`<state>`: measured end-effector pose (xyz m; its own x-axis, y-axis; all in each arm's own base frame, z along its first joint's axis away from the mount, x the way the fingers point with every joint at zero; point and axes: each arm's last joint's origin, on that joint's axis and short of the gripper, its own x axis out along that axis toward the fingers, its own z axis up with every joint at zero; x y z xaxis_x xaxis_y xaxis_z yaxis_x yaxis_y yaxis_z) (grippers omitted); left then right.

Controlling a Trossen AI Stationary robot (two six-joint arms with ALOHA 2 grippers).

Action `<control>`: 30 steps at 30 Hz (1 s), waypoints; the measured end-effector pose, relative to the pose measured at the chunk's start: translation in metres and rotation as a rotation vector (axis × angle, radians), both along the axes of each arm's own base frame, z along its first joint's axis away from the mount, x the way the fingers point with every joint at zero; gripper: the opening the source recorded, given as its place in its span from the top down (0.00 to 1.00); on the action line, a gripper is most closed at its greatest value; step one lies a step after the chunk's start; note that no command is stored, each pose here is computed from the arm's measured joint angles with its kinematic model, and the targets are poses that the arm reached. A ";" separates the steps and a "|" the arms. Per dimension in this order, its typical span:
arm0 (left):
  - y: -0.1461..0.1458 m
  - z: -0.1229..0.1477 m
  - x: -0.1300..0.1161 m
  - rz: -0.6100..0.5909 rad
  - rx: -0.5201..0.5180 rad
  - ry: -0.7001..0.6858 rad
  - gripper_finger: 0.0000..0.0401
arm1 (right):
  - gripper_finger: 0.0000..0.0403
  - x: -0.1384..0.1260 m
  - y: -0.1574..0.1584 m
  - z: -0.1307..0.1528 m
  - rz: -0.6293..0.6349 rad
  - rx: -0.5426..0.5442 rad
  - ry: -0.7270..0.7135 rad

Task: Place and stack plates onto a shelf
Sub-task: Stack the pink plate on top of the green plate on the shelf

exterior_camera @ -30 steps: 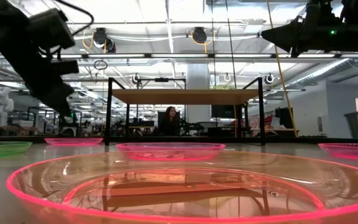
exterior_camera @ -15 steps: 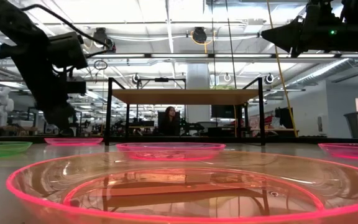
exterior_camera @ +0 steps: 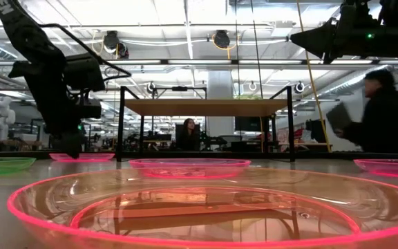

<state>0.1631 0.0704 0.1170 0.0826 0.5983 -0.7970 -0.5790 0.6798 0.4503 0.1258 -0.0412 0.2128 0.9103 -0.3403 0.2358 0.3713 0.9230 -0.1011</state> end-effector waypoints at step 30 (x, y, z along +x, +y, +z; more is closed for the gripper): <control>0.017 -0.002 -0.001 0.091 -0.009 -0.063 0.99 | 0.83 0.000 0.000 0.000 0.000 0.000 0.000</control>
